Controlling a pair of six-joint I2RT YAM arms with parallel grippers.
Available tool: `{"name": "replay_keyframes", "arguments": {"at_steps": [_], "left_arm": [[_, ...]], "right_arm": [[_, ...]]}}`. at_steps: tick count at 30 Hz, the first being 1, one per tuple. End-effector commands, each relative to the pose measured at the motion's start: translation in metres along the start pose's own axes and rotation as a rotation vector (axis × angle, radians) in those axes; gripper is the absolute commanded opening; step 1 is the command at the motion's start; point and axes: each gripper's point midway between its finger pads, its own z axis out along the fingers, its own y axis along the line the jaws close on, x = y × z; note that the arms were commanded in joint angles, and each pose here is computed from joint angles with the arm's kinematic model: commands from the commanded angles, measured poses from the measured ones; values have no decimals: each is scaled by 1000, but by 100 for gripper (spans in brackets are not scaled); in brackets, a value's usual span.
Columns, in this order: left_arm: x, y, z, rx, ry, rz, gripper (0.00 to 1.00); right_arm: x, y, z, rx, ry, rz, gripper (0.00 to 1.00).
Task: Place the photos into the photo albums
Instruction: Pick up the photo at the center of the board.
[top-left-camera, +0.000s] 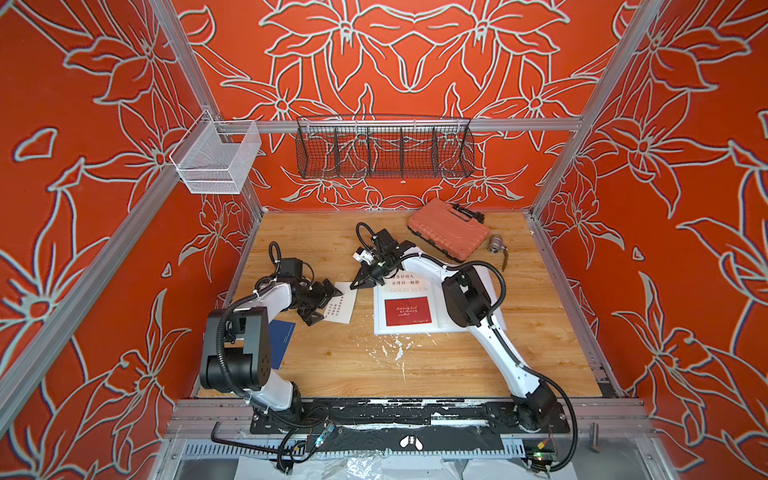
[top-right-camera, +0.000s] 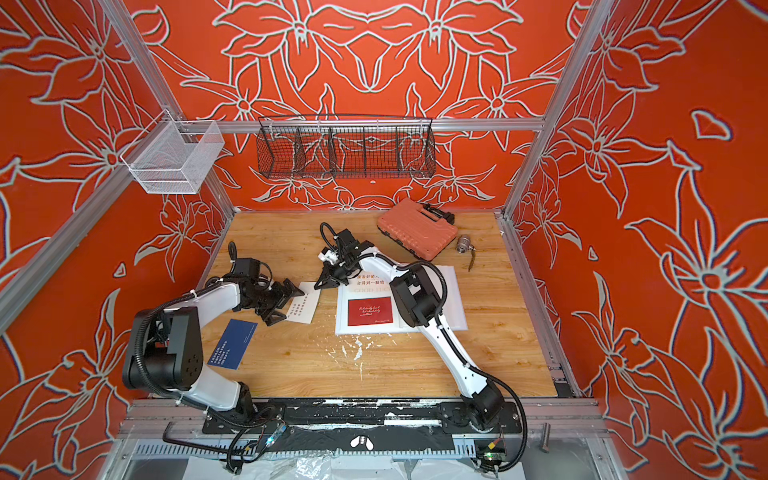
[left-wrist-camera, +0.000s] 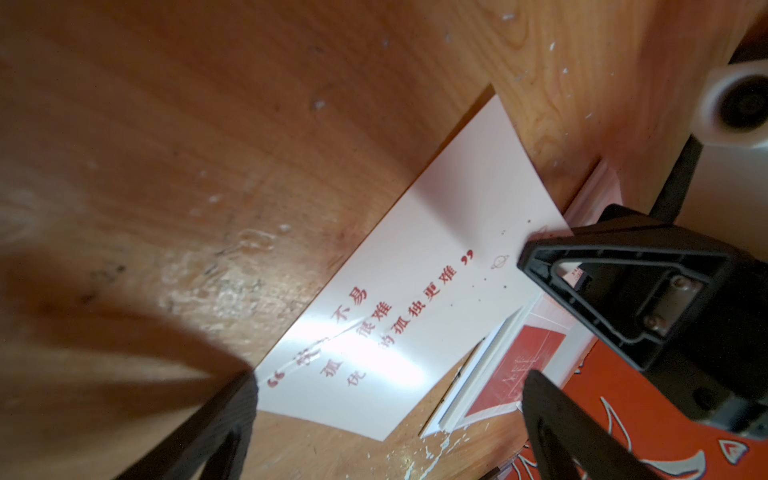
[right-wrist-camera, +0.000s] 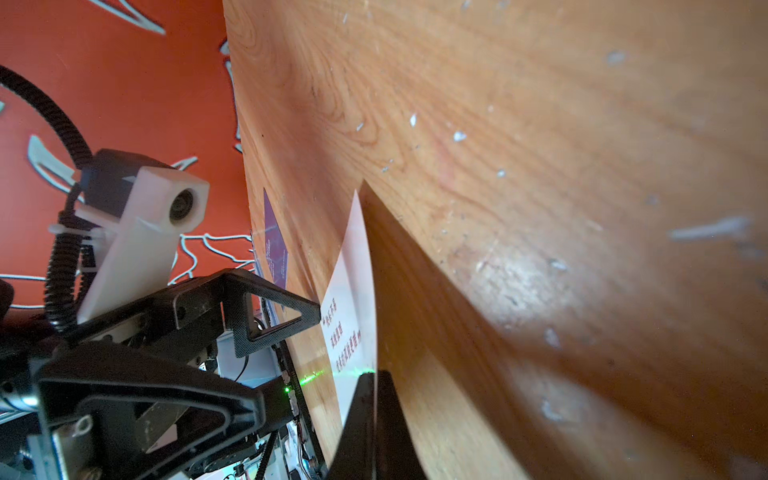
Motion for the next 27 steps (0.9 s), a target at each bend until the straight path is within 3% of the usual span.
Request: {"name": "replay_keyframes", "arguments": {"at_steps": [1, 8, 14, 19, 27], "left_arm": [[-9, -10, -15, -7, -43, 58, 97], [-37, -78, -77, 90, -189, 201, 97], [-48, -128, -108, 183, -248, 289, 97], [-42, -174, -106, 219, -239, 412, 97], [-16, -230, -73, 222, -166, 600, 97]], "right_arm": [[-12, 25, -18, -34, -43, -28, 3], [-44, 59, -75, -104, -237, -22, 0], [-50, 71, -132, -90, -398, -51, 0], [-47, 55, -193, -61, -587, -24, 0], [-5, 17, -276, 104, -774, 21, 0]]}}
